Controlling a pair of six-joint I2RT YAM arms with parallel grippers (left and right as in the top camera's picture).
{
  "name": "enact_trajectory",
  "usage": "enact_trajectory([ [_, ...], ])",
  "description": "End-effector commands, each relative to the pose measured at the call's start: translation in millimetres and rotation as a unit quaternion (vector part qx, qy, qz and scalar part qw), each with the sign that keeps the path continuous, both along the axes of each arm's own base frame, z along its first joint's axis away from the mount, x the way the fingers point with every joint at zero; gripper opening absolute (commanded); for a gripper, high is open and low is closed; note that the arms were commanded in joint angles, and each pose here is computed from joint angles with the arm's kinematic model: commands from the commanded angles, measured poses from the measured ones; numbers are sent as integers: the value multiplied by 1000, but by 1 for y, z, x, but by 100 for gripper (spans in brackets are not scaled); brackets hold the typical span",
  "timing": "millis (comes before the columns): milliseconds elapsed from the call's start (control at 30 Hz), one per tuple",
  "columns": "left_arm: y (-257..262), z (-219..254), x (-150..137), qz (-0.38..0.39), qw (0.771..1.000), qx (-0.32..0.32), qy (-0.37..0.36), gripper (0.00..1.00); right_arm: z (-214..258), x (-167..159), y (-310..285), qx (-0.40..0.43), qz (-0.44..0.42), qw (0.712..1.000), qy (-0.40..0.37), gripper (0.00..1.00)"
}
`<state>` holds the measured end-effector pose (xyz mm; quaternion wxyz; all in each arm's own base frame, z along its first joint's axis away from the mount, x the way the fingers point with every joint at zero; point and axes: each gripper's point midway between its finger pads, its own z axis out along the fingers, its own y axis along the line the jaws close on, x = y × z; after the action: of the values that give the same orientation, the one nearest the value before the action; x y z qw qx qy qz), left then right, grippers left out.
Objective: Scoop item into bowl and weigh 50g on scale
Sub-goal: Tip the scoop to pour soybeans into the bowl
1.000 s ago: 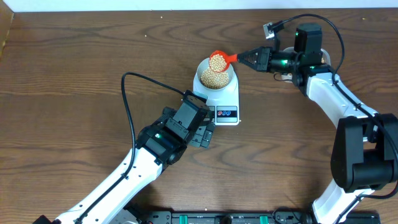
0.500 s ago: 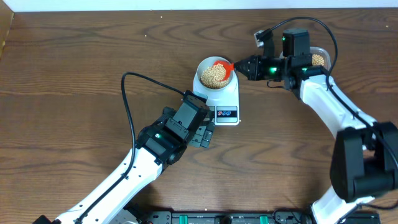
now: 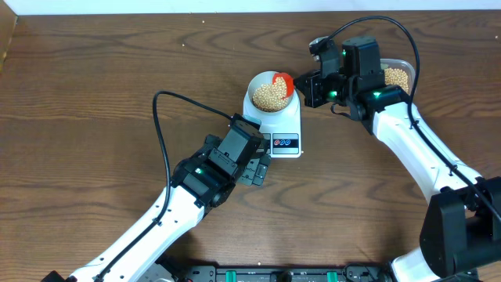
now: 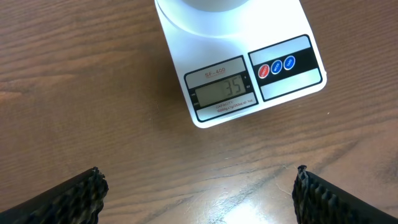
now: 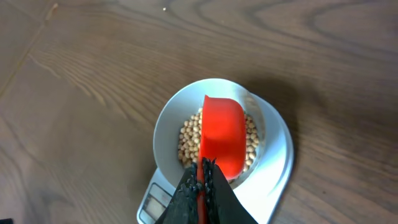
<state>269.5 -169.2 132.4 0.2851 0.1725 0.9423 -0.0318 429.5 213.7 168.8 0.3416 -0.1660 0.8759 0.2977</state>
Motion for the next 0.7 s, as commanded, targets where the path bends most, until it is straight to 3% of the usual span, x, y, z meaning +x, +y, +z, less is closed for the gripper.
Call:
enact_trajectory([
  [0, 2, 2, 1, 6, 1000, 3, -5, 98, 6, 0, 3, -17, 10, 999, -26, 1],
  [667, 2, 2, 1, 6, 1000, 3, -5, 98, 7, -5, 17, -67, 70, 991, -88, 1],
])
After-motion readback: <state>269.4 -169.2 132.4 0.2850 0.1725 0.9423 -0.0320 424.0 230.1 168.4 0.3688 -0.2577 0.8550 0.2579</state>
